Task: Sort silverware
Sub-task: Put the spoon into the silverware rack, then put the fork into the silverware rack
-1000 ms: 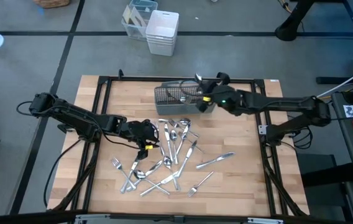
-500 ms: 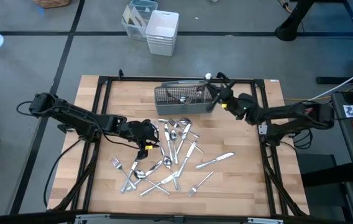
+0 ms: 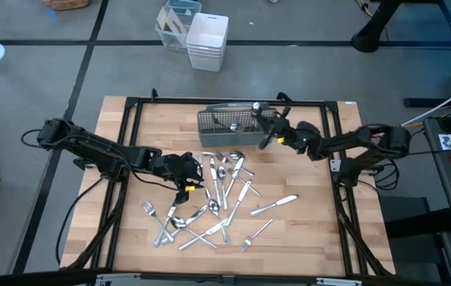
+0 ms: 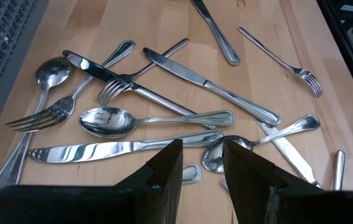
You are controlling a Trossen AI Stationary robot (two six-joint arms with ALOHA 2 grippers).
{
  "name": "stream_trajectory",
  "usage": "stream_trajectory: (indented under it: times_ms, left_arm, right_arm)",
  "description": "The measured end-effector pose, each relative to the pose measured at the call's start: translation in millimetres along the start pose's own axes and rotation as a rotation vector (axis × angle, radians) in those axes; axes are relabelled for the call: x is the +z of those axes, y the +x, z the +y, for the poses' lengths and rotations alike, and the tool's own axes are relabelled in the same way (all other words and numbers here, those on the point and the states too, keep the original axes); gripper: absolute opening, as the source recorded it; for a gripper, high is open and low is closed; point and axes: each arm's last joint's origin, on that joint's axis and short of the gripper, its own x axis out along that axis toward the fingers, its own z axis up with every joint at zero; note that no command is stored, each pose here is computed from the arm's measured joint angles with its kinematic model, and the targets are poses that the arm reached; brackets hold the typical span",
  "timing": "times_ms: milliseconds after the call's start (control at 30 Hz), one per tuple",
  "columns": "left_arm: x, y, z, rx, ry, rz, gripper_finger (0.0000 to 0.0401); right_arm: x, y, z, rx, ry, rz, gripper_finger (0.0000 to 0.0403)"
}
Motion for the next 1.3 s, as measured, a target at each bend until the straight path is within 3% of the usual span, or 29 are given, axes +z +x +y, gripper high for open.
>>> stream_trajectory:
  times_ms: [400,700,900,1167,1300]
  left_arm:
    - [-1,0,0,0.002,0.0,0.005,0.0107]
    - [-1,0,0,0.002,-0.048,0.007,0.0107]
    - [-1,0,0,0.002,-0.064,0.01,0.0107]
    - [-1,-4,1,0.006,-0.179,0.018,0.0107]
    - [-6,-15,3,0.025,-0.314,0.064,0.0107]
  right_arm:
    - [-24,3,6,0.031,-0.025,0.143,0.001]
    - [-30,2,7,0.044,-0.036,0.208,0.008]
    - [-30,2,7,0.044,-0.036,0.209,0.0095]
    - [-26,1,6,0.045,-0.035,0.203,0.0096]
    - [-16,-1,4,0.04,-0.029,0.177,0.0097]
